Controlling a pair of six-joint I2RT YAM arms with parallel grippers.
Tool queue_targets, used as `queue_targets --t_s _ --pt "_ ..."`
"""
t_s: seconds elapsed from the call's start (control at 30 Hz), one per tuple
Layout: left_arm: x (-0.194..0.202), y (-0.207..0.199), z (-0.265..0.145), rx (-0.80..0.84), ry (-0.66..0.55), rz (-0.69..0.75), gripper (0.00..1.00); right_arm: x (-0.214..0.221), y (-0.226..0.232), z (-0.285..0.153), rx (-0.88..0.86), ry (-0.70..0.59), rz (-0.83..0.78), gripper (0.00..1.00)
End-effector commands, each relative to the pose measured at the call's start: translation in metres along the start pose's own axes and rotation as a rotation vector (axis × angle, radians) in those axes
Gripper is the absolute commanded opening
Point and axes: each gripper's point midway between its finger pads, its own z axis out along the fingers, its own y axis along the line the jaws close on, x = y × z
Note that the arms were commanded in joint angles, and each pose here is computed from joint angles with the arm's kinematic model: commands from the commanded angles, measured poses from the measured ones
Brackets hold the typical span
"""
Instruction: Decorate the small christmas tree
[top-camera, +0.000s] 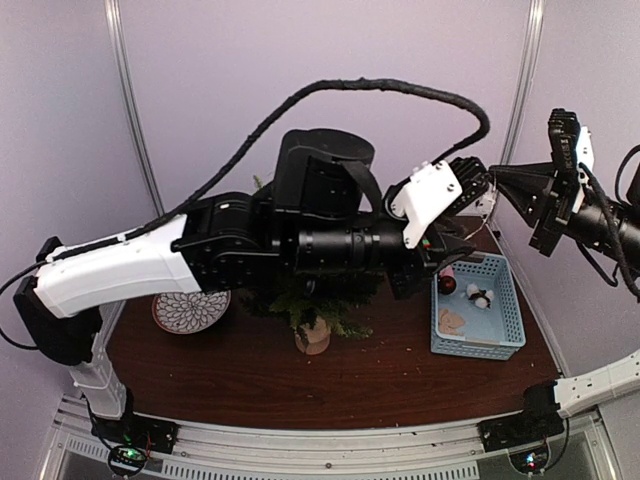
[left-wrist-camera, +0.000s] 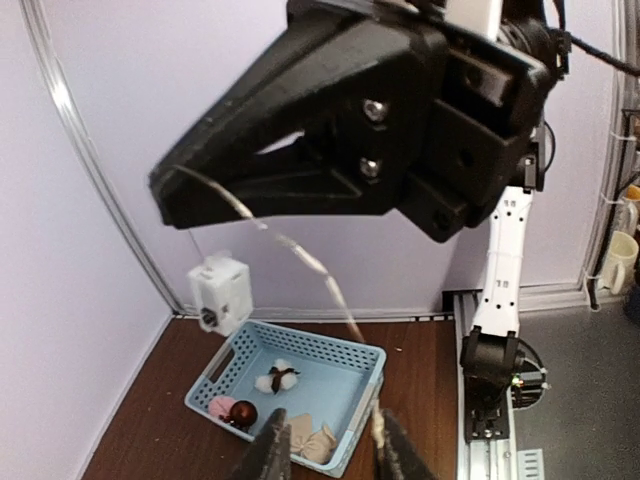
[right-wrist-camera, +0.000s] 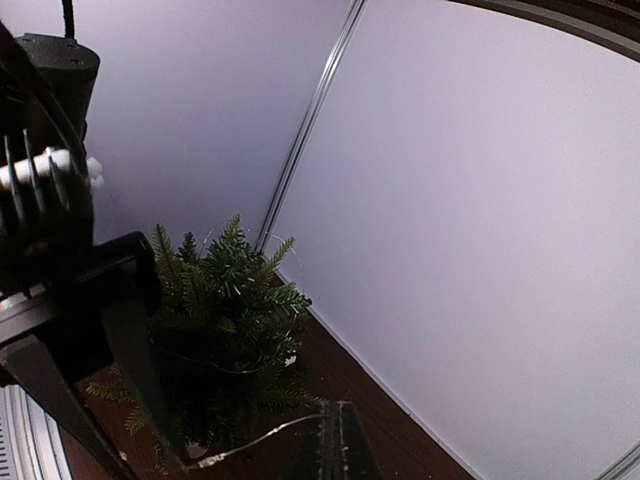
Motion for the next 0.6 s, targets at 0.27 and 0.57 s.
queue_targets --t_s 0.27,0.57 --pt "-0.026 0.04 -0.113 -0.147 0.055 -0.052 0.51 -0.001 0.003 0.005 -0.01 -0.001 -0.002 0.0" --pt "0.006 0.028 -0.176 -0.104 0.287 0.025 0.45 -0.001 0.002 0.004 -0.007 0.004 -0.005 0.0"
